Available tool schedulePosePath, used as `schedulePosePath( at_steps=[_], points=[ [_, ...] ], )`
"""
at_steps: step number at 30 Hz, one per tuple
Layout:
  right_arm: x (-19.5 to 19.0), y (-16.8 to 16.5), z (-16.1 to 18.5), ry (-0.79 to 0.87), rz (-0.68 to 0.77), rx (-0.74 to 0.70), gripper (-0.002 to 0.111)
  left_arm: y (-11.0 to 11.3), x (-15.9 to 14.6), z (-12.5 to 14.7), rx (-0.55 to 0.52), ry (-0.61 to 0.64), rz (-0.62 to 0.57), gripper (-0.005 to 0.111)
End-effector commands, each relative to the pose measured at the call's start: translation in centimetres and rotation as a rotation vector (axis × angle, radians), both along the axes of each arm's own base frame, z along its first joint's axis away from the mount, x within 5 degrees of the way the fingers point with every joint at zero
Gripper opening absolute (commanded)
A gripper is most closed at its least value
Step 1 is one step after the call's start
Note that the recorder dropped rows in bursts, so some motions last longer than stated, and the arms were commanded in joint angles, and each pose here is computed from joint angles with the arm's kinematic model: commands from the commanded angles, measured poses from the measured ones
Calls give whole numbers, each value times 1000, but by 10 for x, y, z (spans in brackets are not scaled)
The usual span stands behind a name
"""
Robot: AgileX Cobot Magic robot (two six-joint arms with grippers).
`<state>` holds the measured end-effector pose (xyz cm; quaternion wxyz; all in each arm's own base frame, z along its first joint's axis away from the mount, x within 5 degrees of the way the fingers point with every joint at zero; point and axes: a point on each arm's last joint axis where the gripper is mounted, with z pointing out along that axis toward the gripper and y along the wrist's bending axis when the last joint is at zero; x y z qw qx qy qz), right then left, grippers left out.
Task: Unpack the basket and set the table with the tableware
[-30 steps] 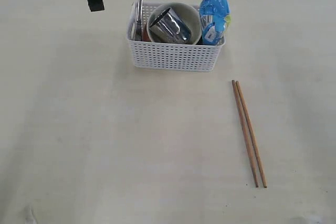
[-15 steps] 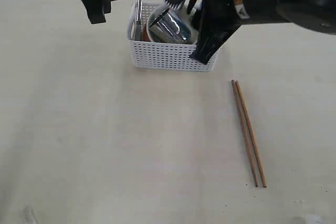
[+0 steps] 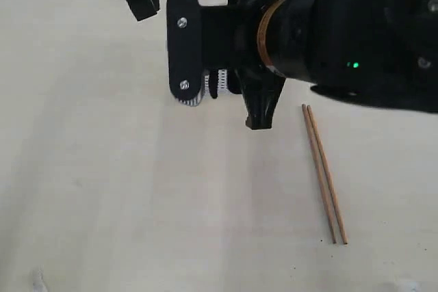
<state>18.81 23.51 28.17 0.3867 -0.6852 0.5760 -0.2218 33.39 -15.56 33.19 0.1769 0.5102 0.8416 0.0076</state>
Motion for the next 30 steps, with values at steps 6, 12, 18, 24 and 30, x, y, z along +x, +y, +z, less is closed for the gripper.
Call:
schedulePosePath(
  at_steps=[6, 12, 18, 24, 30],
  points=[
    [-27, 8, -6, -267, 93, -120, 57, -7, -12, -7, -85, 78, -35, 0],
    [-28, -5, -23, -427, 73, -76, 57, -8, -23, 10, -154, 52, -85, 0],
    [-28, -10, -28, -426, 34, -67, 57, -8, -24, 12, -160, 49, -85, 0],
    [-31, -8, -28, -427, 48, -67, 57, -13, -25, 10, -201, 71, -107, 0],
    [-38, -5, -25, -457, 46, -69, 57, -25, -31, 8, -180, 71, -151, 0]
  ],
)
